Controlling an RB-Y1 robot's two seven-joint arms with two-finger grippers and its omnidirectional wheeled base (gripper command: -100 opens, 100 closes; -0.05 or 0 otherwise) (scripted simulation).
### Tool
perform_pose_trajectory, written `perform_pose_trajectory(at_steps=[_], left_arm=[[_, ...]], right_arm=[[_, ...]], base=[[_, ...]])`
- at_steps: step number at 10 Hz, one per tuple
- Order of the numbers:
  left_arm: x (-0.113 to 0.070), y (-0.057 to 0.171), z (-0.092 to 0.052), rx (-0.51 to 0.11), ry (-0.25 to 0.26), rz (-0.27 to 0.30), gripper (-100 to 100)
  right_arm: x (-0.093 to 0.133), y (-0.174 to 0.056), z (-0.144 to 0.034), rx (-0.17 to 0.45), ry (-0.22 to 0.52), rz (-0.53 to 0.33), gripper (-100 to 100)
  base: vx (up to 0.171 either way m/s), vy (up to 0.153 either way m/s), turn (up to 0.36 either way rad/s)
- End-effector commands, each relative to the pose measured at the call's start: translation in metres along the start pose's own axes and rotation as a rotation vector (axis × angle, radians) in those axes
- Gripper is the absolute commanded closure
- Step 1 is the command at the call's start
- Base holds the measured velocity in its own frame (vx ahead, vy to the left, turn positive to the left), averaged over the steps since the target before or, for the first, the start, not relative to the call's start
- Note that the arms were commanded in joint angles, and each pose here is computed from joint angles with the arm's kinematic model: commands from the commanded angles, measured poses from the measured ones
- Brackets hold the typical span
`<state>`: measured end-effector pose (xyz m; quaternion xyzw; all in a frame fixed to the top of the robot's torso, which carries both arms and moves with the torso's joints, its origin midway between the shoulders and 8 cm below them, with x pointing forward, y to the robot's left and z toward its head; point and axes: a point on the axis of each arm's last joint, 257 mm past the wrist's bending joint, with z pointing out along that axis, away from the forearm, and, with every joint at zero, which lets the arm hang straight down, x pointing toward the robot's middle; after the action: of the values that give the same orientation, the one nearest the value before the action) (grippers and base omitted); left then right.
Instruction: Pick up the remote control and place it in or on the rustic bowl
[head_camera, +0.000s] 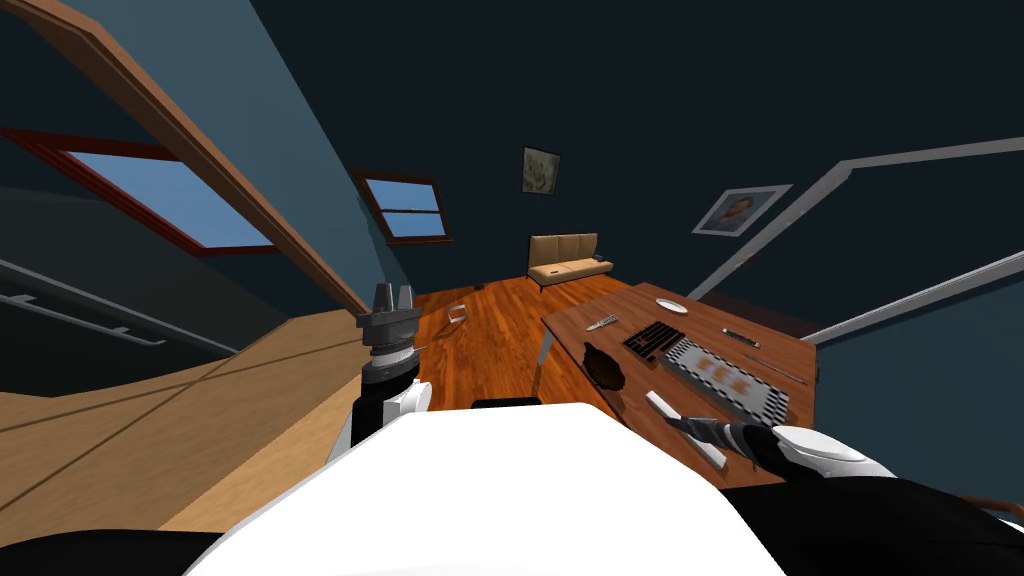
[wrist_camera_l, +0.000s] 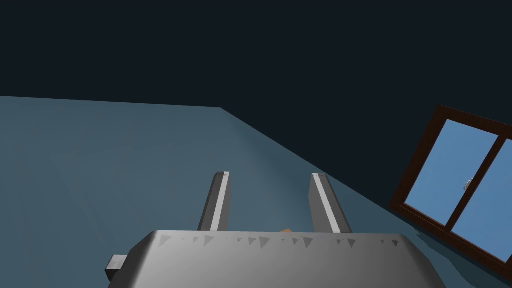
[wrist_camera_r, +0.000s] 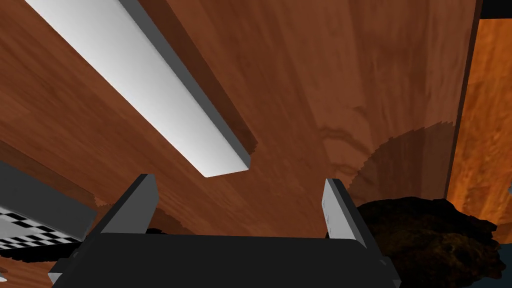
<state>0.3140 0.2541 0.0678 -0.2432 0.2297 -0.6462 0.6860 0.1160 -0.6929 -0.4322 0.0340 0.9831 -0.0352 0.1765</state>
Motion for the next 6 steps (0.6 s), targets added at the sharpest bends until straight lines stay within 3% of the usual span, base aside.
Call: perform_pose_trajectory(at_steps=[1, 3, 6], left_arm=[[0.000, 0.000, 0.000, 0.000, 0.000, 0.000, 0], [0.000, 0.000, 0.000, 0.000, 0.000, 0.000, 0], [0.000, 0.000, 0.000, 0.000, 0.000, 0.000, 0]], right_arm=[[0.002, 0.001, -0.002, 0.003, 0.004, -0.001, -100], [0.021, -0.002, -0.006, 0.005, 0.061, -0.037, -100], [0.046, 0.003, -0.005, -0.010, 0.143, -0.111, -100]], base=[[0.048, -0.010, -0.008], [0.087, -0.042, 0.097], [0.071, -0.098, 0.109]])
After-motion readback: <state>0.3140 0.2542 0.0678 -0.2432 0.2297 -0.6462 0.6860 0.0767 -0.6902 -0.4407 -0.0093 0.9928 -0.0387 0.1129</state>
